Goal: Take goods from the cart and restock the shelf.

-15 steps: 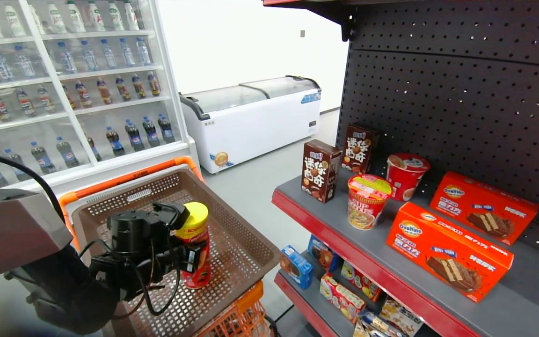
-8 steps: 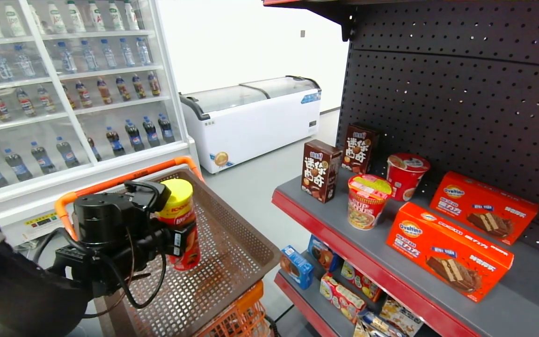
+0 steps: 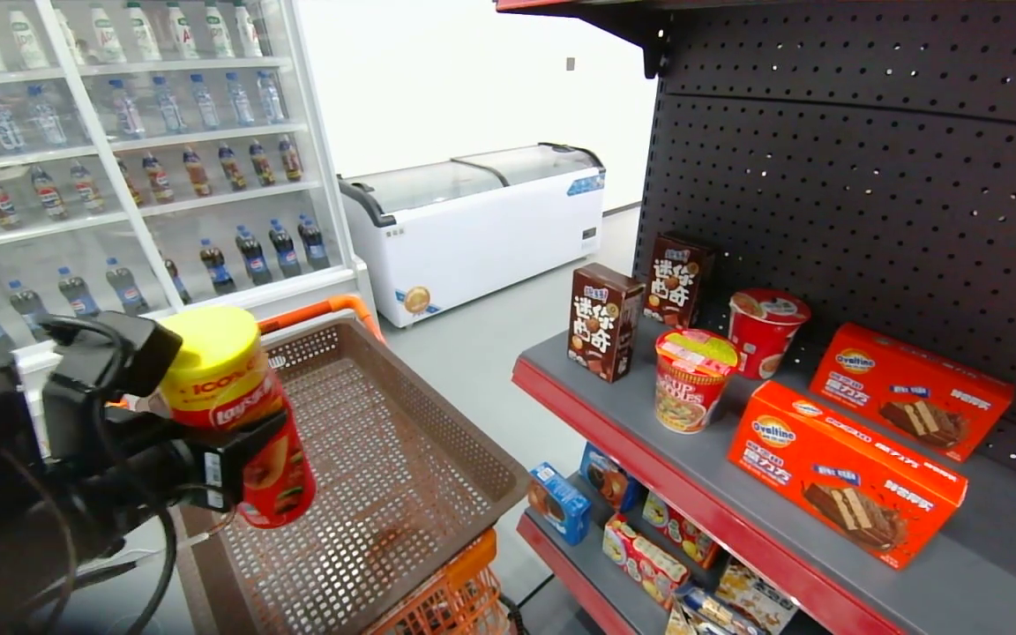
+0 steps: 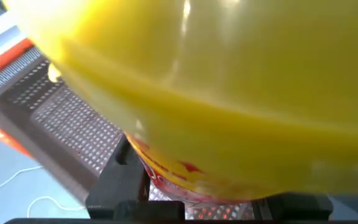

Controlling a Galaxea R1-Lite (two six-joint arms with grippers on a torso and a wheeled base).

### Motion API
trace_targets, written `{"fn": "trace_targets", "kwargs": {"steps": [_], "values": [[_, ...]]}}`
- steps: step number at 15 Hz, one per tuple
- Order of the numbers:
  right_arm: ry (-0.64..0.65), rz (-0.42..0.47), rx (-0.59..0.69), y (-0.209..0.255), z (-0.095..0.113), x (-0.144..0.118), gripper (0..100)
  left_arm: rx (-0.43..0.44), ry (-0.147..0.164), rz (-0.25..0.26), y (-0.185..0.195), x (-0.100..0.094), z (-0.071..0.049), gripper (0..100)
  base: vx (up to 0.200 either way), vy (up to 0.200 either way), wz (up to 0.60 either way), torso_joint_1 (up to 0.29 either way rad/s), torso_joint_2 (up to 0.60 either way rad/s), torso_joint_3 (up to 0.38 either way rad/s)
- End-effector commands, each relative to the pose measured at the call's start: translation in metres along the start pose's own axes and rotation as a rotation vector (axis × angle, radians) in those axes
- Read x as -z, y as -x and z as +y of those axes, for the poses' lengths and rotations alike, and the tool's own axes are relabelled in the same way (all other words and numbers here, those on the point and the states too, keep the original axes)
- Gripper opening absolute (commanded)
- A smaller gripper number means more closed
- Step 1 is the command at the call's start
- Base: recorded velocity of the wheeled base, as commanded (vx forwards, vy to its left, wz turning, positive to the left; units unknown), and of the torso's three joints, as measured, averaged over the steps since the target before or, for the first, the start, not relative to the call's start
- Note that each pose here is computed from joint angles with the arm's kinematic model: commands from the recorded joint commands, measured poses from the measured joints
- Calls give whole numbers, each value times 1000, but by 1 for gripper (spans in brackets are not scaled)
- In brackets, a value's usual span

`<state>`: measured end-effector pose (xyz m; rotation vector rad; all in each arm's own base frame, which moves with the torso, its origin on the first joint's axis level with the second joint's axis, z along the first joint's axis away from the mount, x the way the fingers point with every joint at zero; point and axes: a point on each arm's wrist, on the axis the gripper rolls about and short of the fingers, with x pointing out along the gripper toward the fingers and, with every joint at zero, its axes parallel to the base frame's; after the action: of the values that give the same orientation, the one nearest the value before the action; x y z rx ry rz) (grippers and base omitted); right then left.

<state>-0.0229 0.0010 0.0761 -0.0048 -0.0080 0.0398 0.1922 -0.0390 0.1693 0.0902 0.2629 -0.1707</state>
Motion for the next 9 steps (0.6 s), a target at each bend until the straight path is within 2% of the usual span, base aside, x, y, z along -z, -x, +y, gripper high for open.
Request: {"fn": "trace_targets", "kwargs": {"steps": [1,3,5,6,9], "values": [[1,2,0,0,0,0,100,-40,38,-117,55,-6,8,0,0,0,0,0,0,0],[0,0,0,0,0,0,100,-60,44,-113,87,-1,11,0,0,0,0,0,0,0],[1,0,0,0,0,0,100,-62,39,-74,107,8,10,0,0,0,0,0,0,0],[0,2,0,0,0,0,100,-57,41,-42,118,19,9,0,0,0,0,0,0,0],[0,2,0,0,0,0,100,-66,46,-48,134,48,6,0,0,0,0,0,0,0]]}}
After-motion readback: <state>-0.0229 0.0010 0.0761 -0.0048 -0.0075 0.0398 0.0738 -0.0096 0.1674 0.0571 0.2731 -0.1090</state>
